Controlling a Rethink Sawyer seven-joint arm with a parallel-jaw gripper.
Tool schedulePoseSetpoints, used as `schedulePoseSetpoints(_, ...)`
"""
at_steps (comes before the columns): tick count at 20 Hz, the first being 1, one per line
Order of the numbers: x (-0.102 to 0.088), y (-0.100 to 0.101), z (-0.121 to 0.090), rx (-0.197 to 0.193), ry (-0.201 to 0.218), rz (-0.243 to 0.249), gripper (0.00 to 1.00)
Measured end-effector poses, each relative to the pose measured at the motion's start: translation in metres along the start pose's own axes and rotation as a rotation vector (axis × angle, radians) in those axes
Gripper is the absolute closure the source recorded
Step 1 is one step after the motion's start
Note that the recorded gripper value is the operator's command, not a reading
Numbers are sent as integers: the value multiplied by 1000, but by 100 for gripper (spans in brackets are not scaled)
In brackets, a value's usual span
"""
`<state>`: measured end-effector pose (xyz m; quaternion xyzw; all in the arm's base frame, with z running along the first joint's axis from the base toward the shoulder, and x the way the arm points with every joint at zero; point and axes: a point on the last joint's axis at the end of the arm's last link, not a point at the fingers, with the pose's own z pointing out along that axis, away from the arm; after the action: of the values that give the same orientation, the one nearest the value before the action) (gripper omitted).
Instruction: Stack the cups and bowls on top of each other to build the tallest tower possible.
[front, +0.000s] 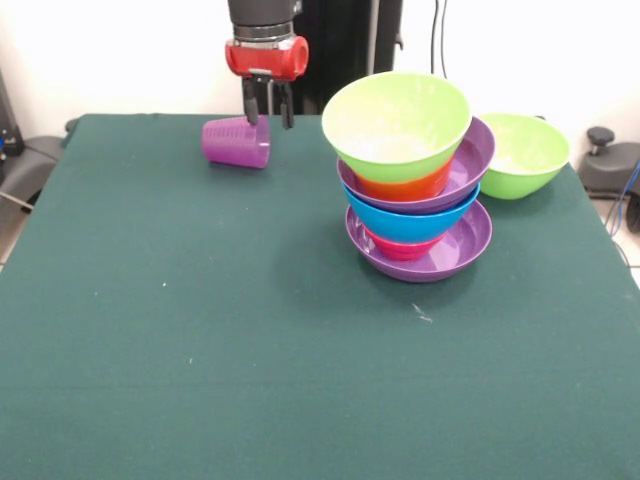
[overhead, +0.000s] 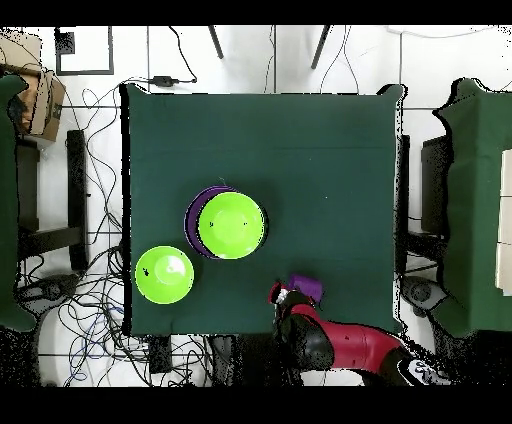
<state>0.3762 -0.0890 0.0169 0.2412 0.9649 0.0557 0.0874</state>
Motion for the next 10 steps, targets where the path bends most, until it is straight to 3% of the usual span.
schedulePoseSetpoints(10,-1,-3,-1,1,-4,6,0)
